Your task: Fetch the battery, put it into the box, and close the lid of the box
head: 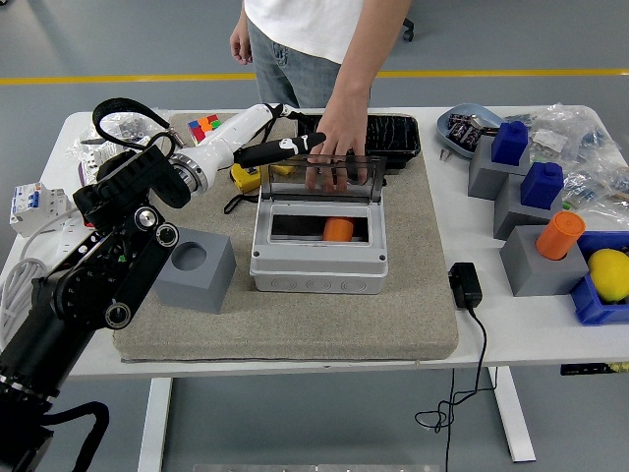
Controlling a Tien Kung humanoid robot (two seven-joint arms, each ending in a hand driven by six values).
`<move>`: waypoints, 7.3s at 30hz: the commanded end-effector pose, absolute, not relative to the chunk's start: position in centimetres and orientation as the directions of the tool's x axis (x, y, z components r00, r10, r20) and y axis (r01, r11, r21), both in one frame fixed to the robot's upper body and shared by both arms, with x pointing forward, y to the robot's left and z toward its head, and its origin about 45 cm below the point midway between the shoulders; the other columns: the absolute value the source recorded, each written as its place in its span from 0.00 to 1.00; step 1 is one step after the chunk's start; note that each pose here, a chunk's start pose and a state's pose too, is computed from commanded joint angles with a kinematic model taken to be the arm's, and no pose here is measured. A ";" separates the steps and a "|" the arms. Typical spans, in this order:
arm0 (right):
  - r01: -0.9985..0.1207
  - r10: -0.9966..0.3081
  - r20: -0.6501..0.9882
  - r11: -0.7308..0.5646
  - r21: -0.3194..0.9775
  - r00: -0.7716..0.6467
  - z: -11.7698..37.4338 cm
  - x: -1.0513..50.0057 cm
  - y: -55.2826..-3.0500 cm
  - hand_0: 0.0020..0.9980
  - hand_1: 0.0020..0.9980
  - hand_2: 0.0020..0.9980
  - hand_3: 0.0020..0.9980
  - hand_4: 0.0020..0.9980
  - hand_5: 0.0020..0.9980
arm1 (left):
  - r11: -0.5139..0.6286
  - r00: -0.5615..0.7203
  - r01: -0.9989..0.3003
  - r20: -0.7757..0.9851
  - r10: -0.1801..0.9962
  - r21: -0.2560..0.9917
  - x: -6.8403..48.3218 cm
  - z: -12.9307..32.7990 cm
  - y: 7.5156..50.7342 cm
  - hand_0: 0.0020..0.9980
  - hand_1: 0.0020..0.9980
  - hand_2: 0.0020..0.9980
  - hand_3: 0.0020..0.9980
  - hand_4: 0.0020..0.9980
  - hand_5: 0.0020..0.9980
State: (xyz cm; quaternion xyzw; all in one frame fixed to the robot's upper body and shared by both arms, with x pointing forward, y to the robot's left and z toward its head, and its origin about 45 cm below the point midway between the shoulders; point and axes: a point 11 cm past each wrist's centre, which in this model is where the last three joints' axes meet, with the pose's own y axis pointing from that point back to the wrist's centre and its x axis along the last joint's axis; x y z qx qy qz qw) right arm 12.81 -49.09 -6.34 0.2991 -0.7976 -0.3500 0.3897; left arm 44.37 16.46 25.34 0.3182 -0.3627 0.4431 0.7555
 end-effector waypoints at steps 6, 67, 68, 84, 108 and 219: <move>-0.198 -0.749 0.417 0.578 0.792 -0.515 -6.4 12.5 -49.2 0.80 0.76 0.75 0.79 1.00 1.00 | 0.382 0.310 -0.906 0.899 0.310 0.181 44.4 25.1 16.4 1.00 1.00 0.85 0.73 1.00 1.00; -0.200 -0.747 0.416 0.579 0.790 -0.519 -6.3 12.7 -49.3 0.80 0.76 0.75 0.79 1.00 1.00 | 0.613 0.462 -0.736 0.875 0.143 0.288 39.1 22.6 10.1 1.00 0.88 0.74 0.53 1.00 1.00; -0.200 -0.747 0.416 0.579 0.790 -0.519 -6.3 12.7 -49.3 0.80 0.76 0.75 0.79 1.00 1.00 | 0.614 0.465 -0.733 0.874 0.141 0.292 39.0 22.5 10.1 1.00 0.88 0.74 0.53 1.00 1.00; -0.195 -0.746 0.420 0.580 0.791 -0.517 -6.4 12.4 -49.2 0.80 0.76 0.75 0.79 1.00 1.00 | 0.595 0.408 -0.792 0.845 0.346 0.139 39.5 25.0 12.0 1.00 0.85 0.73 0.56 1.00 1.00; -0.189 -0.747 0.401 0.566 0.803 -0.530 -6.9 12.0 -48.4 0.80 0.76 0.75 0.79 1.00 1.00 | 0.219 0.260 -0.911 -0.073 0.963 -0.349 38.8 31.7 29.0 0.88 0.90 0.87 0.88 1.00 1.00; -0.261 -0.673 0.690 0.739 0.621 -0.266 -5.6 9.6 -50.2 0.44 0.38 0.36 0.26 0.91 0.60 | -0.025 -0.100 -0.984 0.437 0.894 -0.175 35.6 22.6 34.1 0.81 0.86 0.82 0.83 1.00 1.00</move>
